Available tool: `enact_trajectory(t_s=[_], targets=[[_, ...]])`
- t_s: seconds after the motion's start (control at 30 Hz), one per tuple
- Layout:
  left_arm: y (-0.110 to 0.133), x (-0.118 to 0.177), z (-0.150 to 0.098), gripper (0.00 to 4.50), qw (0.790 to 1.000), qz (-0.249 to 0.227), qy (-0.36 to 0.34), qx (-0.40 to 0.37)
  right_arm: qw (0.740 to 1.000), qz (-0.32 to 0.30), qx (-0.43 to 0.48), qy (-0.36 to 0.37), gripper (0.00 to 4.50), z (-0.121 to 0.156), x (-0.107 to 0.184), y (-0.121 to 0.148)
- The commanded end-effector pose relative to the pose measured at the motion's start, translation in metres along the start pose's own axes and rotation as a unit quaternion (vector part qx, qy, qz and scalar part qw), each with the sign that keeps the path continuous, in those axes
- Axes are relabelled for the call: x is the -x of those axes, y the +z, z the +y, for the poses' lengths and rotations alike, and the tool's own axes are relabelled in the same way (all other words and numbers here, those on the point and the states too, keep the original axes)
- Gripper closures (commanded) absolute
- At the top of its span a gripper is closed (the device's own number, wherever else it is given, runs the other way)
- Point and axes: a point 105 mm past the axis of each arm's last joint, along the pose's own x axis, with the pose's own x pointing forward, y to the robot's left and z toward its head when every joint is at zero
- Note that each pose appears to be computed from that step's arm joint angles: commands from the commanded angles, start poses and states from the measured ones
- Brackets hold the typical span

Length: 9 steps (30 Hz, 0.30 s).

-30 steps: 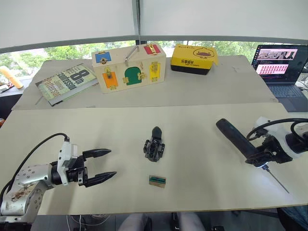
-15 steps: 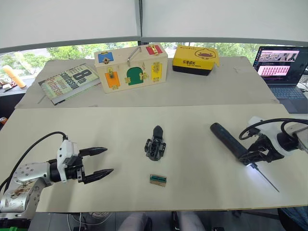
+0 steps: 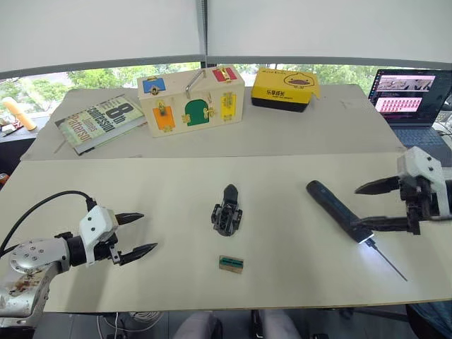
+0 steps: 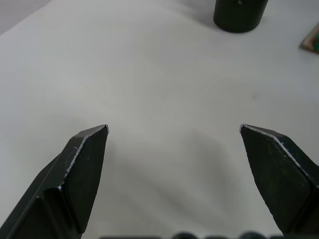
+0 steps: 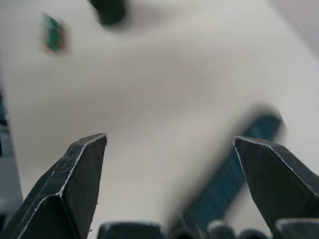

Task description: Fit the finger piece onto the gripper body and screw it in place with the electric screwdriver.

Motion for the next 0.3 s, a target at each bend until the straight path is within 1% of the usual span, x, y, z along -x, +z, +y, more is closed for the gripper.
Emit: enact_trajectory(t_s=[0.03, 0.1, 0.17, 0.3], targets=[[0.004, 0.005, 0.003, 0.00, 1.000, -0.008, 0.014, -0.017, 0.993, -0.068, 0.100, 0.003, 0.04, 0.017, -0.014, 0.023], [0.004, 0.005, 0.002, 0.00, 1.000, -0.011, 0.014, -0.016, 0.990, -0.090, 0.112, 0.006, 0.04, 0.027, -0.024, 0.021], [0.004, 0.005, 0.000, 0.00, 1.000, -0.013, 0.015, -0.017, 0.986, -0.119, 0.118, -0.008, 0.04, 0.031, -0.032, 0.023], [0.003, 0.007, -0.005, 0.00, 1.000, -0.016, 0.015, -0.023, 0.984, -0.114, 0.138, -0.014, 0.04, 0.035, -0.036, 0.011]])
